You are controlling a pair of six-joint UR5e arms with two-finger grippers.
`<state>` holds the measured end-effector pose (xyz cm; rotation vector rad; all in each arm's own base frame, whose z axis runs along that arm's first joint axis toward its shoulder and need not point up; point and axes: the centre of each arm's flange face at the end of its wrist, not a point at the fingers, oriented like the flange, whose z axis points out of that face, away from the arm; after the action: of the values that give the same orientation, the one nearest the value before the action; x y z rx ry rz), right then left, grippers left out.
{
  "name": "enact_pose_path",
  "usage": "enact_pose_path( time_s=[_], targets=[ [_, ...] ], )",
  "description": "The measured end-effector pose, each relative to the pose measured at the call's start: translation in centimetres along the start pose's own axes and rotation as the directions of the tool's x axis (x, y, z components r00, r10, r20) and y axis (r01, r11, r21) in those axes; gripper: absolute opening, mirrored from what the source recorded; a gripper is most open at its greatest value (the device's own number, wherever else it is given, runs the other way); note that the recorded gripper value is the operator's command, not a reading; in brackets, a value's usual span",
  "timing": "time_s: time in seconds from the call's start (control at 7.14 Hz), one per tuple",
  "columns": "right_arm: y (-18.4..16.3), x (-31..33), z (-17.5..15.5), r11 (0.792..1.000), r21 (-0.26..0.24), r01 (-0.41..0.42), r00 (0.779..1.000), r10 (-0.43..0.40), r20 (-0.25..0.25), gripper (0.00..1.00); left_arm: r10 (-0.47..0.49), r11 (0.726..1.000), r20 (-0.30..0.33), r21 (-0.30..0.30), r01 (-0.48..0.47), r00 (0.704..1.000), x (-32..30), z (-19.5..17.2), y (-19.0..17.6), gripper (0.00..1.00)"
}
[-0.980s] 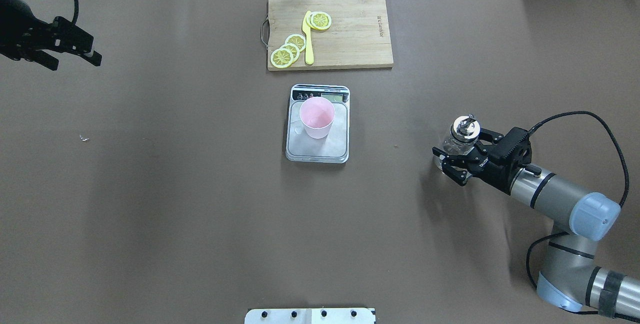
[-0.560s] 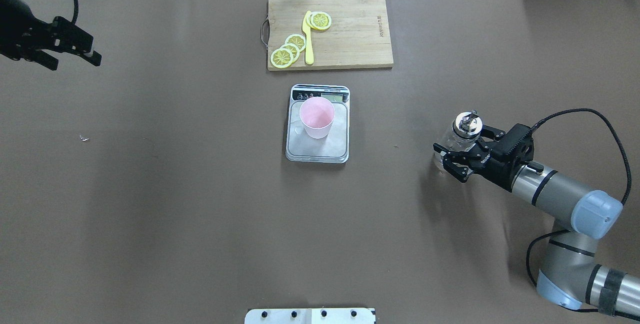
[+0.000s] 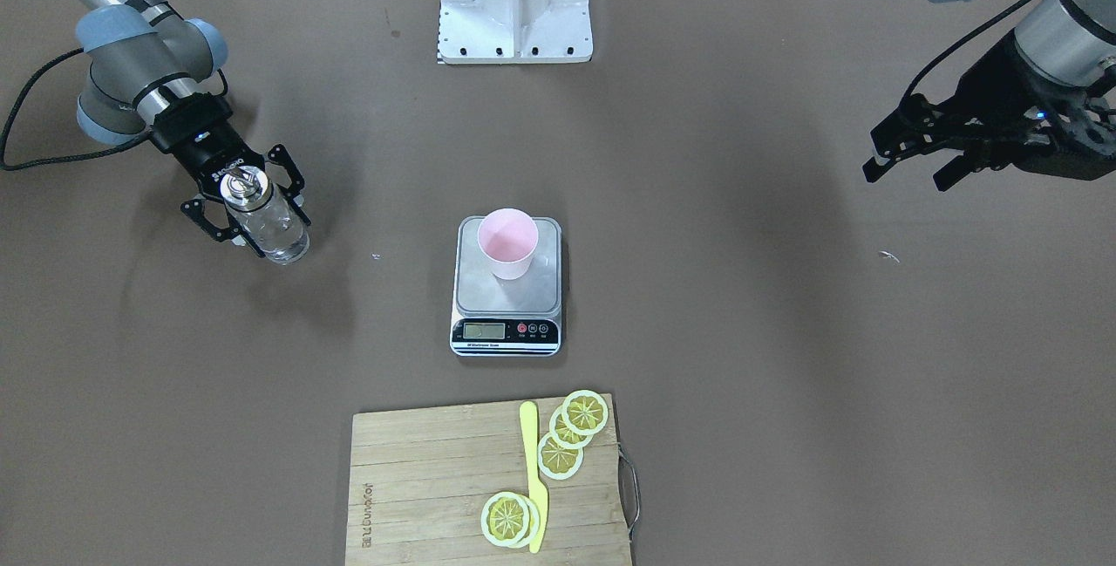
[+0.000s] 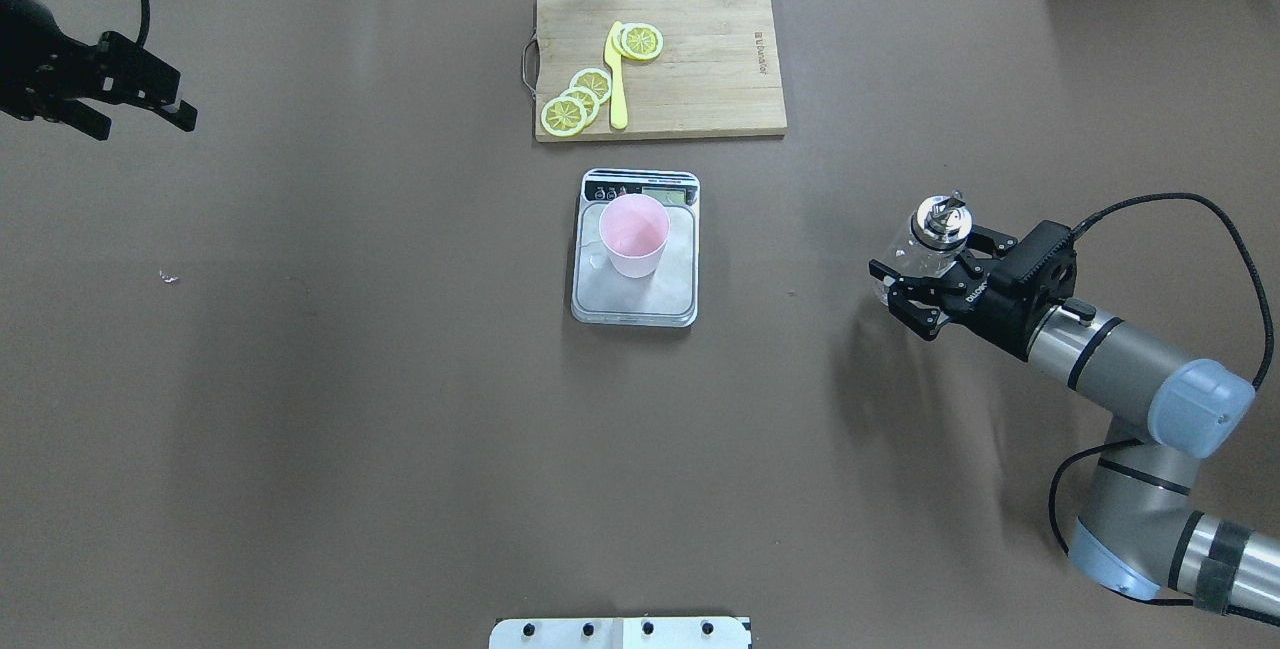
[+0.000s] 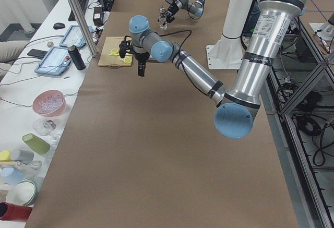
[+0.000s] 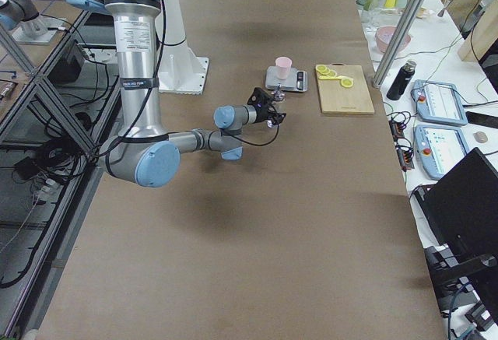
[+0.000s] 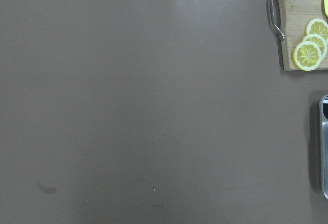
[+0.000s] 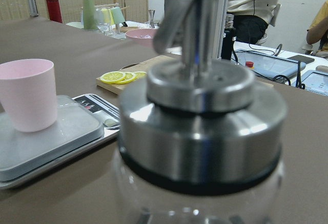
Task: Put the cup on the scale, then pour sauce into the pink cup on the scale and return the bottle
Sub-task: 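Lift the sauce bottle with the right gripper toward the scale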
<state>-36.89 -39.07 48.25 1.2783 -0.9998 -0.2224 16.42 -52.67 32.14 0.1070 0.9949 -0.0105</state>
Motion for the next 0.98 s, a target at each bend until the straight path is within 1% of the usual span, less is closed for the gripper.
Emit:
enact_pose_path(
  time_s=[0.14,0.42,0.7,0.84,0.98],
  targets=[
    [-1.8,1.0,0.3,0.999,-0.038,0.014,1.0,-0.015,-0.017,0.21,0.029,1.0,0.009,-0.001,-0.029,1.0,-1.3,-0.1,0.1,0.95],
    [-6.0,1.7,0.7,0.99,-0.13,0.055,0.995,-0.065,-0.07,0.21,0.102,0.995,0.044,-0.004,-0.102,0.994,-6.1,-0.5,0.3,0.95],
    [-9.7,0.9,1.3,0.965,-0.216,0.152,0.978,-0.178,-0.111,0.21,0.175,0.985,0.079,-0.02,-0.174,0.981,-11.7,-0.8,0.9,0.95],
    [-11.3,0.4,2.1,0.947,-0.254,0.195,0.963,-0.234,-0.136,0.21,0.201,0.98,0.091,-0.029,-0.199,0.975,-14.2,-0.9,1.2,0.95],
    [-12.7,-0.1,3.0,0.924,-0.292,0.249,0.939,-0.303,-0.161,0.21,0.22,0.975,0.101,-0.037,-0.217,0.97,-16.2,-1.0,1.3,0.95]
  ],
)
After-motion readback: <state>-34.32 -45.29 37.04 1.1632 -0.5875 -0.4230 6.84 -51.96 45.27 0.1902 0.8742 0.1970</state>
